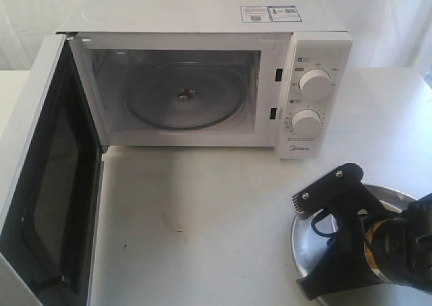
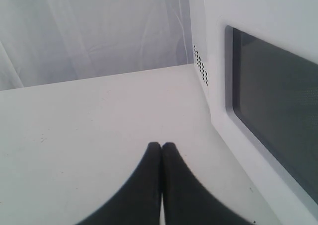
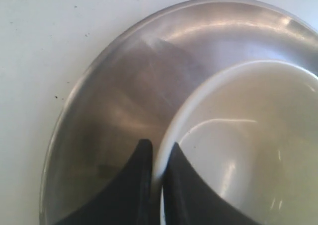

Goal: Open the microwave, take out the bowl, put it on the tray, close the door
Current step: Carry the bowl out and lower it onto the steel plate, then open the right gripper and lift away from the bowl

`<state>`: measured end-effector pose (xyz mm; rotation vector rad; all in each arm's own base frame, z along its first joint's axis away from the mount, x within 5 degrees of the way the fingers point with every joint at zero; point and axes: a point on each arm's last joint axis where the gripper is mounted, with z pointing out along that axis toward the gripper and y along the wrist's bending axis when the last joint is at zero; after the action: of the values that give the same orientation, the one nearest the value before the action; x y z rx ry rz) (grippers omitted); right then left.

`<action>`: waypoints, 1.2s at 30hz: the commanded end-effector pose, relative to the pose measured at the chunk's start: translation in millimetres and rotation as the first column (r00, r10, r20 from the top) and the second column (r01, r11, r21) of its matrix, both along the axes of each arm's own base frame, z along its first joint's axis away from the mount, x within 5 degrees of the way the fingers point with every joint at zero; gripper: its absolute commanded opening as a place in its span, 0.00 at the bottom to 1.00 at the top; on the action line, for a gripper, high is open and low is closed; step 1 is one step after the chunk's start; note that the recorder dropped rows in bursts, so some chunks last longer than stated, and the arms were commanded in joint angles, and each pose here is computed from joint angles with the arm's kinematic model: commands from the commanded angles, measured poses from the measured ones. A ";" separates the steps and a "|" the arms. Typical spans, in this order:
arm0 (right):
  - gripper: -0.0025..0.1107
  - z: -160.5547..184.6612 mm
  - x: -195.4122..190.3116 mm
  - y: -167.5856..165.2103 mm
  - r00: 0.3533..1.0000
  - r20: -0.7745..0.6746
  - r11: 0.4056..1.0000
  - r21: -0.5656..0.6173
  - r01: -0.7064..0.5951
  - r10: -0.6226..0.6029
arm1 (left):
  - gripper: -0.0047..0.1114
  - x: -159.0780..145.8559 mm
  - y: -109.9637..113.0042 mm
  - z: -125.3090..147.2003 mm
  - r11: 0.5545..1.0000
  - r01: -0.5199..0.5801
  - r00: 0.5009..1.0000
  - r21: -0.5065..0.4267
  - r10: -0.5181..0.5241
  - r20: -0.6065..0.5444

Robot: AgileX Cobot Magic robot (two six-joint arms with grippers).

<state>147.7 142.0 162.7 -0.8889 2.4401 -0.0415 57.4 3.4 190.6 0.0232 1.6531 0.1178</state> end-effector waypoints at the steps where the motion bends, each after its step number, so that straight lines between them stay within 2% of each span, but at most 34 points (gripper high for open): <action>1: 0.02 1.5 -0.2 -0.1 1.000 0.018 1.000 0.005 -0.026 0.026 | 0.04 -0.2 -0.2 1.0 1.000 0.003 1.000 -0.004 -0.002 0.004; 8: 0.02 -1.6 0.4 -1.7 1.000 0.010 0.999 -0.027 -0.017 0.017 | 0.04 -0.2 -0.2 1.0 1.000 0.003 1.000 -0.004 -0.002 0.004; 14: 0.02 -30.1 3.2 2.8 0.997 -0.071 0.991 -0.127 -0.051 0.042 | 0.04 -0.2 -0.2 1.0 1.000 0.003 1.000 -0.004 -0.002 0.004; 22: 0.02 -48.8 10.0 14.8 0.989 -0.110 0.981 -0.159 -0.111 0.094 | 0.04 -0.2 -0.2 1.0 1.000 0.003 1.000 -0.004 -0.002 0.004; 30: 0.02 -36.0 18.7 22.8 0.993 -0.043 0.986 -0.122 -0.115 0.111 | 0.04 -0.2 -0.2 1.0 1.000 0.003 1.000 -0.004 -0.002 0.004; 36: 0.02 18.3 10.7 2.0 0.993 0.117 1.000 0.005 0.009 -0.010 | 0.04 -0.2 -0.2 1.0 1.000 0.003 1.000 -0.004 -0.002 0.004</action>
<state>161.8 154.2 169.3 -0.9228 2.3438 -0.0684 57.4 3.4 190.6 0.0232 1.6531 0.1178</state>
